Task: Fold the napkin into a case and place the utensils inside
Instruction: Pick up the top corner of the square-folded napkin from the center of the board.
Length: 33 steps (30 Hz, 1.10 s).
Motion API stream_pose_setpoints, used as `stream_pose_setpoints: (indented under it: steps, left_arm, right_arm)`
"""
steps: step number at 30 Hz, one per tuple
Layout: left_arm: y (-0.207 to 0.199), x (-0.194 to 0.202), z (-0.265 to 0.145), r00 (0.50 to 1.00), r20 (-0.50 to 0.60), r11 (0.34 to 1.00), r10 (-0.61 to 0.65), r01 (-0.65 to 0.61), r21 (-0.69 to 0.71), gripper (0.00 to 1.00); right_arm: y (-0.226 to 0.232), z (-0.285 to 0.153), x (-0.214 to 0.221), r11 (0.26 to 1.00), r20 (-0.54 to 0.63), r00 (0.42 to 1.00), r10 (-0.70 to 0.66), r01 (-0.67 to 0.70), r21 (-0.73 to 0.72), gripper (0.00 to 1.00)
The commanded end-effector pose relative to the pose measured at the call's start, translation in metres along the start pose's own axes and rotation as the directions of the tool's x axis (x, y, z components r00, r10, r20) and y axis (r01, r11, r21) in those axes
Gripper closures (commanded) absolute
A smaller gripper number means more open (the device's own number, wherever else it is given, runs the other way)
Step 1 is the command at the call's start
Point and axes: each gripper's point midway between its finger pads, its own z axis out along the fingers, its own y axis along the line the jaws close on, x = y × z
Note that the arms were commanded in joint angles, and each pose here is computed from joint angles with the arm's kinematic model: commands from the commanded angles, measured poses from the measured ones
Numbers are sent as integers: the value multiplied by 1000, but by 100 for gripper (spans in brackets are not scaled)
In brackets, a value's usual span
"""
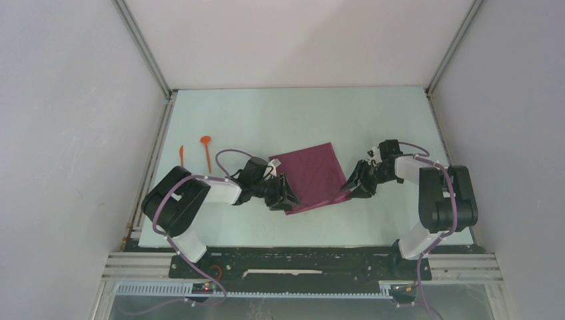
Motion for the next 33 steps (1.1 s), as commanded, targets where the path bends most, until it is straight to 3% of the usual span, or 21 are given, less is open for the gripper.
stream_pose_setpoints:
  steps: [1,25,30,33]
  left_arm:
    - [8,1,2,1000,0,1000,-11,11,-16,42]
    - [7,2,1,1000,7,1000,-13,13,-8,43]
    - [8,2,1,1000,6,1000,-14,14,-8,43]
    - [3,3,-1,1000,3,1000,-6,6,7,40]
  right_arm:
    - [18,-10,-5,998,35,999,-28,30,-50,48]
    - [34,2,-8,993,24,997,-79,81,-88,50]
    - [29,-2,-7,995,32,996,-82,84,-52,57]
    - [24,-1,-6,996,37,995,-90,91,-16,69]
